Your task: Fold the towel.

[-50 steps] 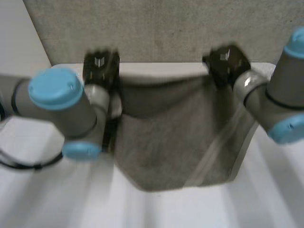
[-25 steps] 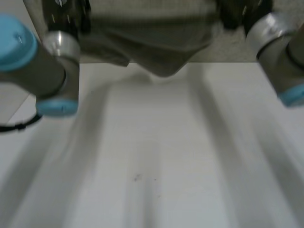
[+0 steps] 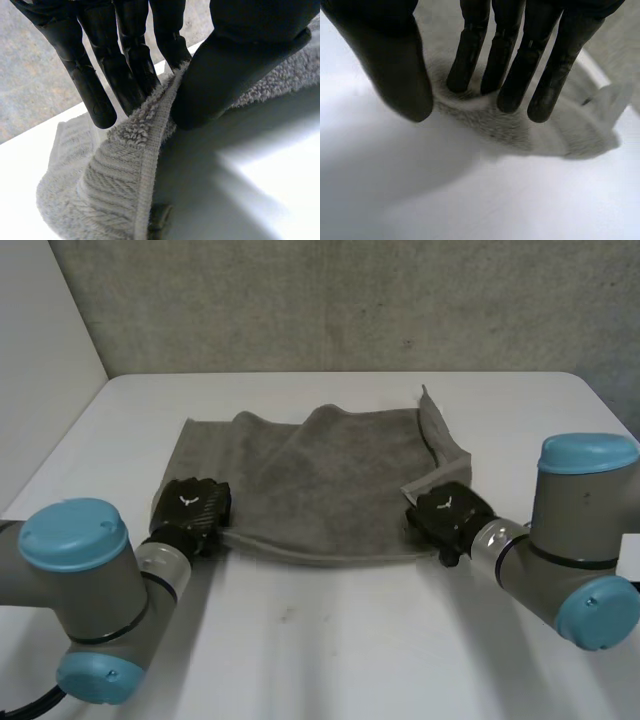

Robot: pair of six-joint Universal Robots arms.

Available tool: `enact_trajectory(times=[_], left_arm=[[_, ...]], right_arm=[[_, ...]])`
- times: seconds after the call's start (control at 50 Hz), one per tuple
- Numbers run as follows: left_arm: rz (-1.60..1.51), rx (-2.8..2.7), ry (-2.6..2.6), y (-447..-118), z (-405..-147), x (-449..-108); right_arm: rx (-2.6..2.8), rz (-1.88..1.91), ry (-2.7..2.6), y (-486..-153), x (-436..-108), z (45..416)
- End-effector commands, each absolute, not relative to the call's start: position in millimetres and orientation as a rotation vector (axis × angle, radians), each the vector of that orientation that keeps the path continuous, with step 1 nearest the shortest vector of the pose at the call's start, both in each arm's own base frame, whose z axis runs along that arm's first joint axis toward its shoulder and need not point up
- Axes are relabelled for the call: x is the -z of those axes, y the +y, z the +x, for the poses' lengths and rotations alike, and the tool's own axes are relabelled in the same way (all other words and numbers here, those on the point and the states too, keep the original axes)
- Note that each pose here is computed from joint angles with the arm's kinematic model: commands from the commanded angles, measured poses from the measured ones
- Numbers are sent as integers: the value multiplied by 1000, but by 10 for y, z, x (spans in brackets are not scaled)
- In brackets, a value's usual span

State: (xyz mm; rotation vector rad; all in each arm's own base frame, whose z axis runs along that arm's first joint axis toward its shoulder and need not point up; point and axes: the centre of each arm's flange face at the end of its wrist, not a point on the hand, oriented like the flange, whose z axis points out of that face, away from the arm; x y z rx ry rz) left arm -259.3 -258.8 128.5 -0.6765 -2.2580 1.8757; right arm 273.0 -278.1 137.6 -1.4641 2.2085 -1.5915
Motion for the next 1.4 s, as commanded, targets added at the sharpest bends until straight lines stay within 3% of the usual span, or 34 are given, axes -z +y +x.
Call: enact_trajectory(times=[0.02, 0.16, 0.32, 0.44, 0.6, 0.82, 1.4], left_arm=[[-660, -1923, -2219, -2580, -2582, -1427], [-645, -1926, -2227, -2600, -2551, -1434], [-640, -1922, -2240, -2603, -2523, -1415], [-640, -1919, -2244, -2601, -2517, -1408], [-641, -1919, -2247, -2593, -2512, -1410], [-622, -1929, -2259, -2617, -2451, -1427], [-628, -1917, -2269, -2612, -2450, -1392]], right_arm=[[1839, -1416, 2079, -2843, -1639, 2726], [1927, -1429, 2050, -2961, -1686, 2671], [2019, -1694, 1895, -3042, -1784, 2606], [2028, -1837, 1668, -3101, -1837, 2739], [1776, -1983, 1568, -3232, -1631, 2931], [1675, -2178, 1640, -3623, -1111, 3006], [1761, -2133, 1779, -3789, -1223, 2924]])
